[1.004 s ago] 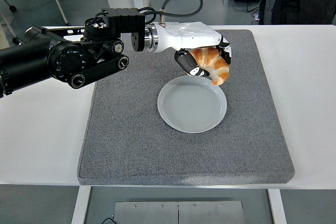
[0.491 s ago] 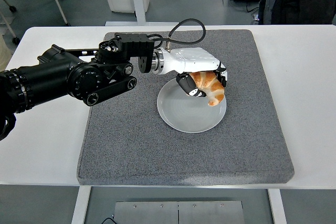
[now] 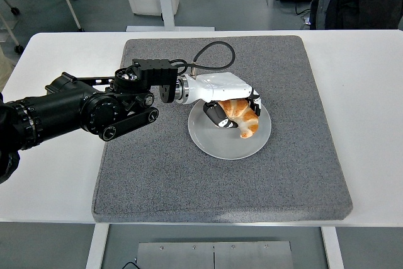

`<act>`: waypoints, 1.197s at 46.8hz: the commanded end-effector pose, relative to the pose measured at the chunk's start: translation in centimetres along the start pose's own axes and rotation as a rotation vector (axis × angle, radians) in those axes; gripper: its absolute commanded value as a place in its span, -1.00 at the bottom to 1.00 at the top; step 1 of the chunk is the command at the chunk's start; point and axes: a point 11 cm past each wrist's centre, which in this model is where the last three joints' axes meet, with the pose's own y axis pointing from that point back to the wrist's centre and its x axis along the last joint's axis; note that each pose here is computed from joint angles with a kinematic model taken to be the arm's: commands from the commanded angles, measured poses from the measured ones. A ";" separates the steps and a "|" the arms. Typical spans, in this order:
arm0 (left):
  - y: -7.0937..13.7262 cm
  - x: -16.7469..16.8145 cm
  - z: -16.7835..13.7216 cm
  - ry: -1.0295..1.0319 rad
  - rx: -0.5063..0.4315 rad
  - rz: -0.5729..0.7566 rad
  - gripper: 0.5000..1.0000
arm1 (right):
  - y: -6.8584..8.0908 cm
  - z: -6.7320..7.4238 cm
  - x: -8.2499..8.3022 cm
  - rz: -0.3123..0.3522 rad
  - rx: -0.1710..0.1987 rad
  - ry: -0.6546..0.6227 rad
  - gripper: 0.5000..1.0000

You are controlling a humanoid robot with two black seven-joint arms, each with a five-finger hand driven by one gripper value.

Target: Place the bread on the plate

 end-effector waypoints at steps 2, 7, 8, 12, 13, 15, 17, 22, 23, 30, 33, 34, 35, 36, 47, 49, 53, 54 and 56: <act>0.2 -0.7 -0.5 0.012 0.013 -0.002 -1.00 | 0.0 0.0 0.0 0.000 0.000 0.000 1.00; 0.2 -1.1 -0.6 0.015 0.013 0.003 -1.00 | 0.0 0.0 0.0 0.000 0.000 0.000 1.00; 0.2 -1.1 -0.6 0.016 0.014 0.003 -1.00 | 0.0 0.0 0.0 0.000 0.000 0.000 1.00; 0.2 -1.5 -0.6 0.023 0.013 0.000 -1.00 | 0.0 0.0 0.0 0.000 0.000 0.000 1.00; 0.2 -1.6 -0.6 0.021 0.013 0.000 -1.00 | 0.0 0.0 0.0 0.000 0.000 0.000 1.00; 0.3 -1.7 -0.6 0.019 0.014 -0.002 -1.00 | 0.0 0.0 0.0 0.000 0.000 0.000 1.00; 0.3 -2.0 -0.6 0.021 0.014 -0.005 -1.00 | 0.0 0.0 0.0 0.000 0.000 0.000 1.00; 0.3 -2.4 -0.7 0.025 0.015 -0.006 -1.00 | 0.0 0.0 0.0 0.000 0.000 0.000 1.00; 0.3 -2.4 -0.7 0.024 0.015 -0.006 -1.00 | 0.0 0.0 0.0 0.000 0.000 0.000 1.00; 0.3 -2.5 -0.7 0.026 0.015 -0.006 -1.00 | 0.0 0.0 0.0 0.000 0.000 0.000 1.00; 0.3 -2.5 -0.7 0.026 0.014 -0.006 -1.00 | 0.0 0.0 0.0 0.000 0.000 0.000 1.00; 0.3 -2.5 -0.7 0.028 0.017 -0.004 -1.00 | 0.0 0.0 0.0 0.000 0.000 0.000 1.00; 0.3 -2.5 -0.7 0.029 0.017 -0.005 -1.00 | 0.0 0.0 0.0 0.000 0.000 0.000 1.00; 0.3 -2.5 -0.7 0.029 0.018 -0.005 -1.00 | 0.0 0.0 0.0 0.000 0.000 0.000 1.00; 0.6 -2.3 -1.1 0.041 0.028 0.000 0.97 | 0.0 0.0 0.0 0.000 0.000 0.000 1.00; 0.8 -2.3 -1.2 0.039 0.031 0.001 0.97 | 0.0 0.0 0.0 0.000 0.000 0.000 1.00; 1.0 -1.8 -1.4 0.036 0.035 0.006 0.97 | 0.0 0.0 0.0 0.000 0.000 0.000 1.00; 1.0 -1.7 -1.4 0.036 0.035 0.008 0.97 | 0.0 0.0 0.0 0.000 0.000 0.000 1.00; 1.2 -1.4 -1.5 0.035 0.036 0.011 0.97 | 0.0 0.0 0.0 0.000 0.000 0.000 1.00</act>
